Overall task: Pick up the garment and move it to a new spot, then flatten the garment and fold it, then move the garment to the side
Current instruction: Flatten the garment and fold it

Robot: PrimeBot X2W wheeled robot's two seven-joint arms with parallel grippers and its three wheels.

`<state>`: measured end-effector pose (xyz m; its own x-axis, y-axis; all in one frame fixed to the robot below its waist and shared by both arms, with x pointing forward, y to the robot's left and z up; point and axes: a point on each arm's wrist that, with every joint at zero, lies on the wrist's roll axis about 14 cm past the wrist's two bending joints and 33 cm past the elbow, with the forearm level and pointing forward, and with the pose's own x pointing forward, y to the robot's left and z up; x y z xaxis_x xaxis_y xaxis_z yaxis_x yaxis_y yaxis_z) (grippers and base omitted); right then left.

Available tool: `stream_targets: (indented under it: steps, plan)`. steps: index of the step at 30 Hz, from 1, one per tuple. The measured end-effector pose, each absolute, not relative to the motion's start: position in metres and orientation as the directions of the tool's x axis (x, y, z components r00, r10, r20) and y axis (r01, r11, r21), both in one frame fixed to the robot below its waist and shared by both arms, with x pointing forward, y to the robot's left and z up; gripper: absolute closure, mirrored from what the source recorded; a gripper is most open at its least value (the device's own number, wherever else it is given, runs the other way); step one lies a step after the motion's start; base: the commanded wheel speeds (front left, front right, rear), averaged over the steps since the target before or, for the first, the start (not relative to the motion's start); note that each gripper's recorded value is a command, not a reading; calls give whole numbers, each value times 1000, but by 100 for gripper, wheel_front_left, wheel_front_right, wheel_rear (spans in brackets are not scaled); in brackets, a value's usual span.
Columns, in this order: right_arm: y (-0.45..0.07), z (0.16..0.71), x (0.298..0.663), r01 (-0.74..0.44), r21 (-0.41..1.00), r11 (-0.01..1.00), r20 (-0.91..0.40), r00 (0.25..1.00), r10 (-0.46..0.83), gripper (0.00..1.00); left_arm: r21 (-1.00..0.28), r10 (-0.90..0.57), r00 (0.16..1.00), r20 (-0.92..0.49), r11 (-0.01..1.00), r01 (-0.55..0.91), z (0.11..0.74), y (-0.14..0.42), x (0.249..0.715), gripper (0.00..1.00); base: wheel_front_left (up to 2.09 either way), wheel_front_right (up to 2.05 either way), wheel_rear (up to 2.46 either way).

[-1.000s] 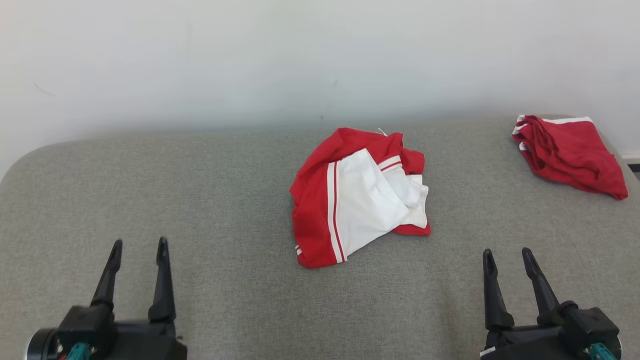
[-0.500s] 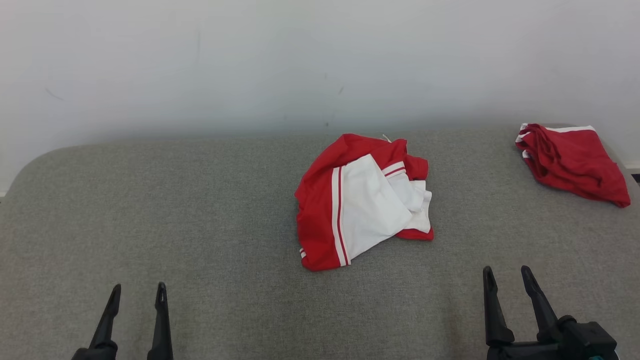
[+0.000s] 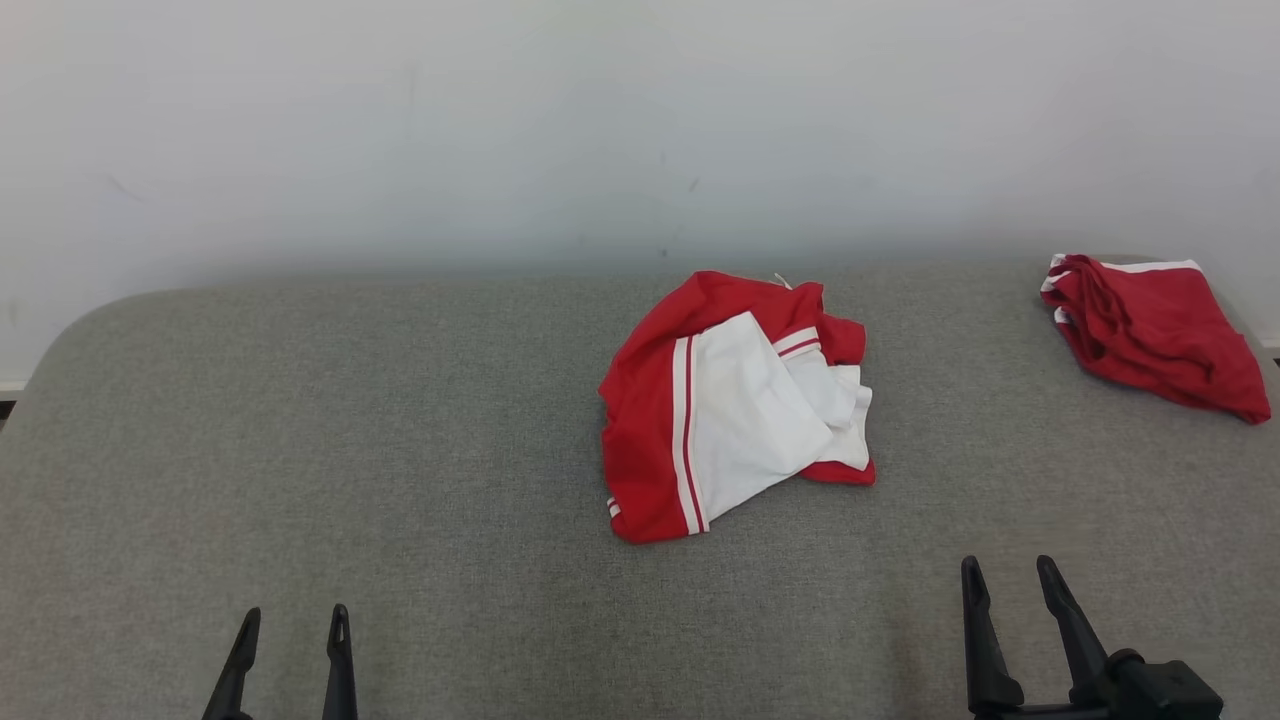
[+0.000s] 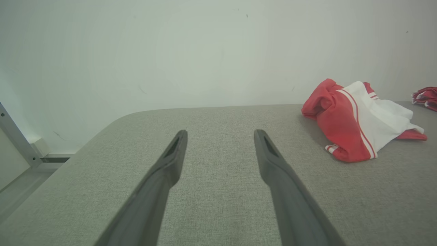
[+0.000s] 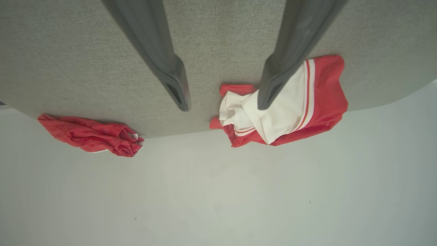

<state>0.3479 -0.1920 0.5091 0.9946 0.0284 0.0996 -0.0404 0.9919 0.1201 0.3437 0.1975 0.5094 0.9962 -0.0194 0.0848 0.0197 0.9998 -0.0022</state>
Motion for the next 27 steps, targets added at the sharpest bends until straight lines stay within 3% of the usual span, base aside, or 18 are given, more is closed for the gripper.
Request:
stream_targets:
  steps: [27]
  plan:
    - [-183, 498, 349, -63, 121, 991, 65, 996, 56, 0, -19, -8, 999, 40, 1000, 9, 494, 199, 342, 0, 0, 0, 0]
